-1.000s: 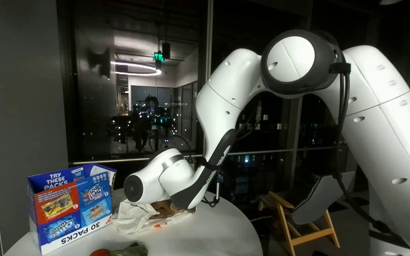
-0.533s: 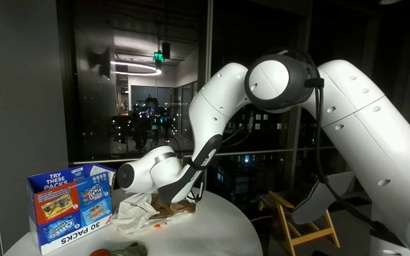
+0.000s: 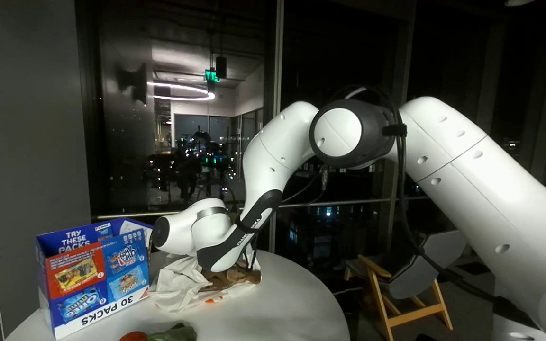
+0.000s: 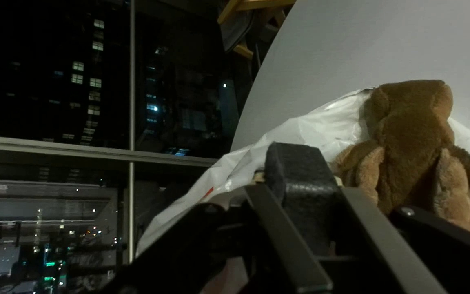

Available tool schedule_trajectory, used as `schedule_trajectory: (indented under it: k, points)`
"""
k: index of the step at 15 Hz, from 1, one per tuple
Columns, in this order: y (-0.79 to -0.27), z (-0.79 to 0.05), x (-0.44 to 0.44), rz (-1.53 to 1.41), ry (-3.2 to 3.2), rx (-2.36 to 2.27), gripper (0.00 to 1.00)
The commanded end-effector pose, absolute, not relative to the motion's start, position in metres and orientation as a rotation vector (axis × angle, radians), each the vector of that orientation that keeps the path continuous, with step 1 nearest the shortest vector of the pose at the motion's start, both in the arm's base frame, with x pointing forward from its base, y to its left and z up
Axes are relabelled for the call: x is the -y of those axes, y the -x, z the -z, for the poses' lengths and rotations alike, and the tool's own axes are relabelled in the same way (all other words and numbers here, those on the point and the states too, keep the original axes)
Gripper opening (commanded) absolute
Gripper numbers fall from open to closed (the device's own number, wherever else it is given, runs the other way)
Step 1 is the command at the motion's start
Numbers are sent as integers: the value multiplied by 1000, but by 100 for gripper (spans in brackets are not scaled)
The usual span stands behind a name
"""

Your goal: Pick up all the items on the table except the blue box and put them into the plastic bag one by one

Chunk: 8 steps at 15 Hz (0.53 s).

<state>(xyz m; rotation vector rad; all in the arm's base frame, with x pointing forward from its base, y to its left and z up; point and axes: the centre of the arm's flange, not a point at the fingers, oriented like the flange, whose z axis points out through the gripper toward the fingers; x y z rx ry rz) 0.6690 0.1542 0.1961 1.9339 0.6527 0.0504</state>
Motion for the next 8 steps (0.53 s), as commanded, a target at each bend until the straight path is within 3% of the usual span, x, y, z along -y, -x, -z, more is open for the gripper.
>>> schedule_trajectory:
  k: [1, 2, 3, 5, 8]
  points:
    - [-695, -194, -166, -49, -1922, -696, 15]
    - [-696, -193, -168, -48, -1926, -697, 15]
    - [-698, -193, -170, -53, -1919, -699, 56]
    - [-696, -193, -171, -41, -1926, -689, 62]
    - [-689, -201, -173, -11, -1890, -672, 86]
